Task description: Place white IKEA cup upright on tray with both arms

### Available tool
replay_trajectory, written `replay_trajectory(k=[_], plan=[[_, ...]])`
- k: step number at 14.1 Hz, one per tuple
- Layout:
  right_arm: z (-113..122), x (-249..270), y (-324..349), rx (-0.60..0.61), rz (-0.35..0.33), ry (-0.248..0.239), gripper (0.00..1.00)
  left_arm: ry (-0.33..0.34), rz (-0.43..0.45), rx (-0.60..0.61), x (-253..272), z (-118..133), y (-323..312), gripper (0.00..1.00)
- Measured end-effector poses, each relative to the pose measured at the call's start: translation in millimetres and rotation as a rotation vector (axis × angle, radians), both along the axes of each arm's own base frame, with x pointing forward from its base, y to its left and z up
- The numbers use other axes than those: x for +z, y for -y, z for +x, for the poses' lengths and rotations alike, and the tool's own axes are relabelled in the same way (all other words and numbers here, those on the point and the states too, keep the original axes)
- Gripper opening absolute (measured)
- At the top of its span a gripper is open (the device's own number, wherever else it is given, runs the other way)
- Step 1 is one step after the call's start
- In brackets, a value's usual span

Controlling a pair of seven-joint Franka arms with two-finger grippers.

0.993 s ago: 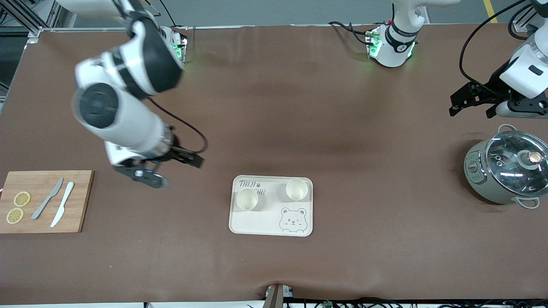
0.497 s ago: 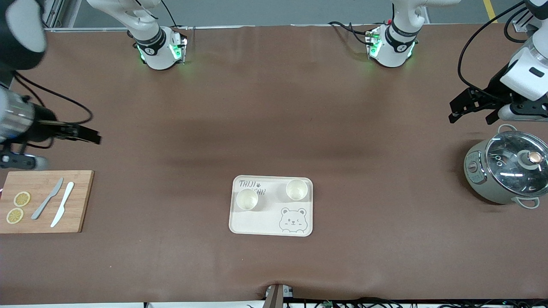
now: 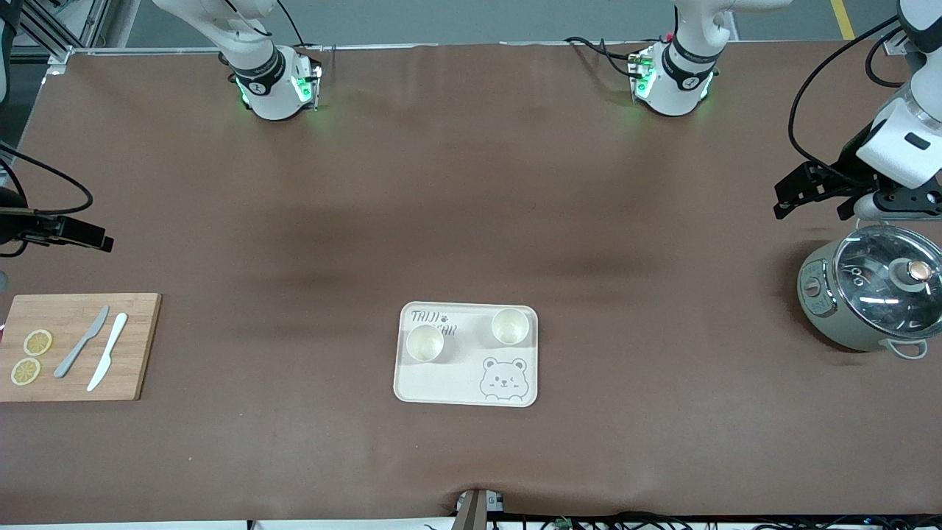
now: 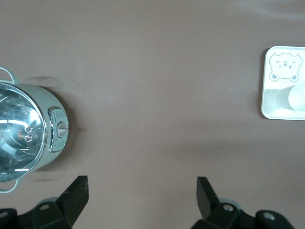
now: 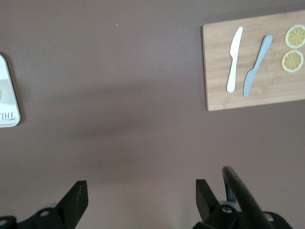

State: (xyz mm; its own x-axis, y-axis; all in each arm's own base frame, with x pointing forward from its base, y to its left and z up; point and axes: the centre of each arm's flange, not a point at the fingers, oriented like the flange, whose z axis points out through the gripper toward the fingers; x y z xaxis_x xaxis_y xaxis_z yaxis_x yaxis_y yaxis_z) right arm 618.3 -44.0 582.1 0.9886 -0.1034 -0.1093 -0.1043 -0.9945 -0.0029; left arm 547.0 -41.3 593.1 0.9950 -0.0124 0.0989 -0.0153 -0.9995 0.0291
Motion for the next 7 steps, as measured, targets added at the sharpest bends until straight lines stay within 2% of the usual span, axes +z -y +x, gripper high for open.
replay_trajectory(k=[5,7], plan=[[-7,-27,-2,0.012,-0.007,0.072,1.0,0.005,0.0,0.003,0,1,-1,1.0],[-13,-41,-3,0.014,-0.01,0.087,1.0,0.008,0.0,0.003,1,1,-1,1.0]])
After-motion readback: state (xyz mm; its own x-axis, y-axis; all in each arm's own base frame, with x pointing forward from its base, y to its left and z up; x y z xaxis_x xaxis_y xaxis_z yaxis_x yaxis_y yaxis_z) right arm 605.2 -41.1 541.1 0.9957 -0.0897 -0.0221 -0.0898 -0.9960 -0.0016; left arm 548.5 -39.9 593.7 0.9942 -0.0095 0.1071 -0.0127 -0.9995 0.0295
